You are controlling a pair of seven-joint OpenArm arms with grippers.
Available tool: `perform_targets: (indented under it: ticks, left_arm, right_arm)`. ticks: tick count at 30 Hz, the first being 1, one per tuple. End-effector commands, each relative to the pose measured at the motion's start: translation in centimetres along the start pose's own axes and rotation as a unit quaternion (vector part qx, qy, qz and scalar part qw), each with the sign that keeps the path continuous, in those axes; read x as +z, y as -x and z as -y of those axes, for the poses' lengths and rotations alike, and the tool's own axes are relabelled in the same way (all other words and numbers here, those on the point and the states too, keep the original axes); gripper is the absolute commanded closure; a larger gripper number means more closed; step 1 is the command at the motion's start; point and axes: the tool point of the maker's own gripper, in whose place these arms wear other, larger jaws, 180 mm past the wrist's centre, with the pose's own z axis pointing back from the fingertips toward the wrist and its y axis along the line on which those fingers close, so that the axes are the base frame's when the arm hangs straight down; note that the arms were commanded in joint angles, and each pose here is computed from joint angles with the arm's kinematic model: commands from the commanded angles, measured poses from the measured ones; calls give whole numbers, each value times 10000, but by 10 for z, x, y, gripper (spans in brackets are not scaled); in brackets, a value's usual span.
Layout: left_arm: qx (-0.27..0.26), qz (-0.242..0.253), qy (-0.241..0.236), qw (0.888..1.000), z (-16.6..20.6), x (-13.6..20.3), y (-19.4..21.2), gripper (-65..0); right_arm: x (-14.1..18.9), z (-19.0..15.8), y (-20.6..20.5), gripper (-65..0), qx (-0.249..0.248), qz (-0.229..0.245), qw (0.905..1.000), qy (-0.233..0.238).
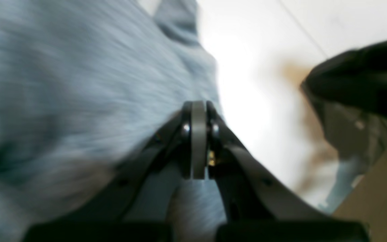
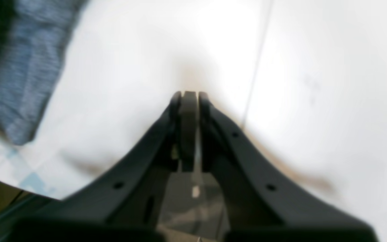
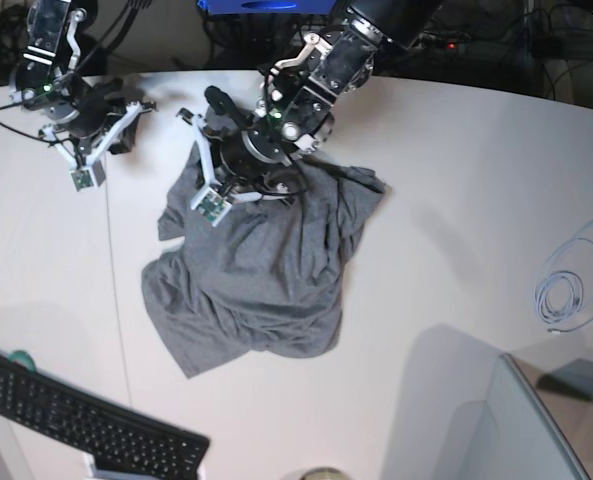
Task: Layout the t-shirt on the table in an organized manner, then fold the t-shirt properly
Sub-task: 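Grasp the crumpled grey t-shirt with the left gripper and drag it, then grasp a shirt edge with the right gripper and pull it outward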
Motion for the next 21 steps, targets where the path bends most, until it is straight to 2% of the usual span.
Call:
perform_targets:
  ticks: [1, 4, 6, 8, 11, 16, 18, 21]
  left_arm:
    - [67, 103, -257, 9996, -21, 11, 1, 0]
    - [402, 39, -1051, 9936, -84, 51, 29, 0]
    - [616, -41, -1722, 9831, -133, 88, 51, 0]
    - [789, -239, -2343, 9687, -172, 129, 83, 0]
    - [984, -464, -3078, 9452, -216, 178, 113, 0]
    - [1323, -644, -3938, 9074, -262, 236, 145, 0]
    - [1390, -634, -4113, 8986, -270, 247, 148, 0]
    - [1403, -619, -4163, 8962, -273, 250, 148, 0]
  right_arm:
    - [2, -1, -15, -93, 80, 194, 9998, -50]
    - [2, -7, -21, -255, 267, 154, 9993, -211]
    - [-1, -7, -26, -375, 265, 129, 9993, -239]
    - [-1, -11, -35, -446, 160, 272, 9989, -360]
    - [-2, -18, -44, -446, 28, 400, 9978, -525]
    - [-19, -24, -35, -447, -177, 100, 9969, -756]
    - [-25, -28, -33, -447, -234, 42, 9962, -834]
    - [-29, -48, -35, -447, 31, -24, 9944, -1056]
